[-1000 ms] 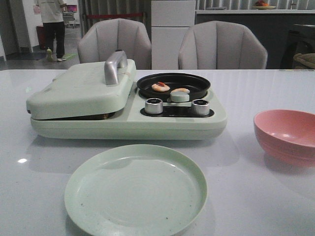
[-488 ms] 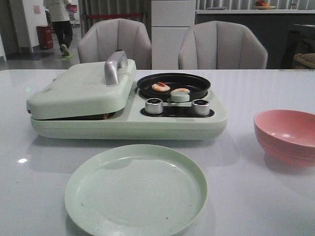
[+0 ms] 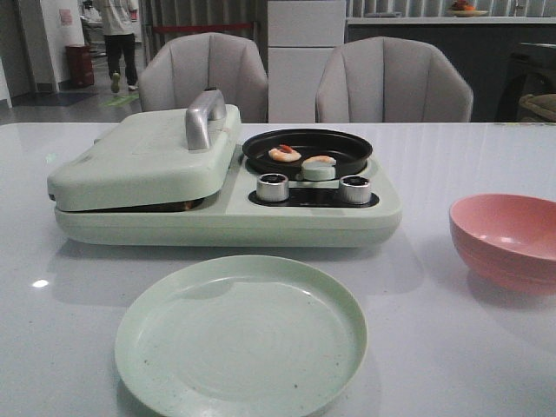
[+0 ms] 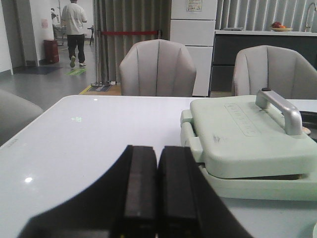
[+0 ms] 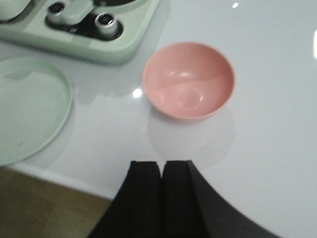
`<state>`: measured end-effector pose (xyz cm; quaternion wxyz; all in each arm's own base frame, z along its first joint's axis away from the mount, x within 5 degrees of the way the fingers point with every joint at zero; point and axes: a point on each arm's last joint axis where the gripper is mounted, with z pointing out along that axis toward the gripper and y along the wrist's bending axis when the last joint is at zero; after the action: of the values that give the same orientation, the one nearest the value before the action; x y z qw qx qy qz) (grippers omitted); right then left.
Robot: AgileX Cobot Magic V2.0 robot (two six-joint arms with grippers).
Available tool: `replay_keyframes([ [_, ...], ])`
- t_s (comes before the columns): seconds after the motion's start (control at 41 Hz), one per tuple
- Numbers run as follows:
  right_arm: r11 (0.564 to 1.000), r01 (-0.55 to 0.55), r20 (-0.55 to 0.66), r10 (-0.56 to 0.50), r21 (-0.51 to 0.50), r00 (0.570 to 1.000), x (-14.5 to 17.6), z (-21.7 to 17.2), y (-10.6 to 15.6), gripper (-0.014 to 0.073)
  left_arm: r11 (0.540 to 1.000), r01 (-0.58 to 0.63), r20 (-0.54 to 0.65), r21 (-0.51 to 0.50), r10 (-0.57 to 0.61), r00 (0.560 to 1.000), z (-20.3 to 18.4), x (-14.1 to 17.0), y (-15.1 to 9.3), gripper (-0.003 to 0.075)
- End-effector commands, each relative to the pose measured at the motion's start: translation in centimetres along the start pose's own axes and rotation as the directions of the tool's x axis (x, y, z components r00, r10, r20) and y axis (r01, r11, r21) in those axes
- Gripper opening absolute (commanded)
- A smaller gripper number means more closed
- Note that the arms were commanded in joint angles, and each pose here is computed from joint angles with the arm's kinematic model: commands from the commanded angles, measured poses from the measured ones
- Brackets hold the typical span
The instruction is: Make breakfast with bread and shrimp
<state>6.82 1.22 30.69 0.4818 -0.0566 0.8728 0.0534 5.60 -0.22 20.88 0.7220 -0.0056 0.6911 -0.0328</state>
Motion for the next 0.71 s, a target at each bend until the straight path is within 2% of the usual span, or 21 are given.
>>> replay_keyframes([
  [0.0,0.998,-0.023,0.266,0.006,0.062,0.964,-0.2,-0.2,-0.6,0.0035,1.0,0.007,0.077,0.006,-0.007,0.997,-0.1,0.1,0.0,0.0101],
  [0.098,0.994,-0.047,0.42,0.002,0.099,0.908,1.8,0.5,-0.9,0.0035,1.0,0.007,0.077,0.006,-0.007,0.997,-0.1,0.1,0.0,0.0101],
  [0.268,0.987,-0.075,0.544,-0.015,0.143,0.839,6.3,2.4,-1.4,0.0035,1.0,0.007,0.077,0.006,-0.007,0.997,-0.1,0.1,0.0,0.0101],
  [0.415,0.987,-0.076,0.59,-0.024,0.143,0.807,8.9,4.0,-1.5,0.0035,1.0,0.007,0.077,0.006,-0.007,0.997,-0.1,0.1,0.0,0.0101],
  [0.683,0.991,-0.064,0.616,-0.021,0.115,0.788,9.0,3.7,-1.3,0.0035,1.0,0.007,0.077,0.006,-0.007,0.997,-0.1,0.1,0.0,0.0101],
])
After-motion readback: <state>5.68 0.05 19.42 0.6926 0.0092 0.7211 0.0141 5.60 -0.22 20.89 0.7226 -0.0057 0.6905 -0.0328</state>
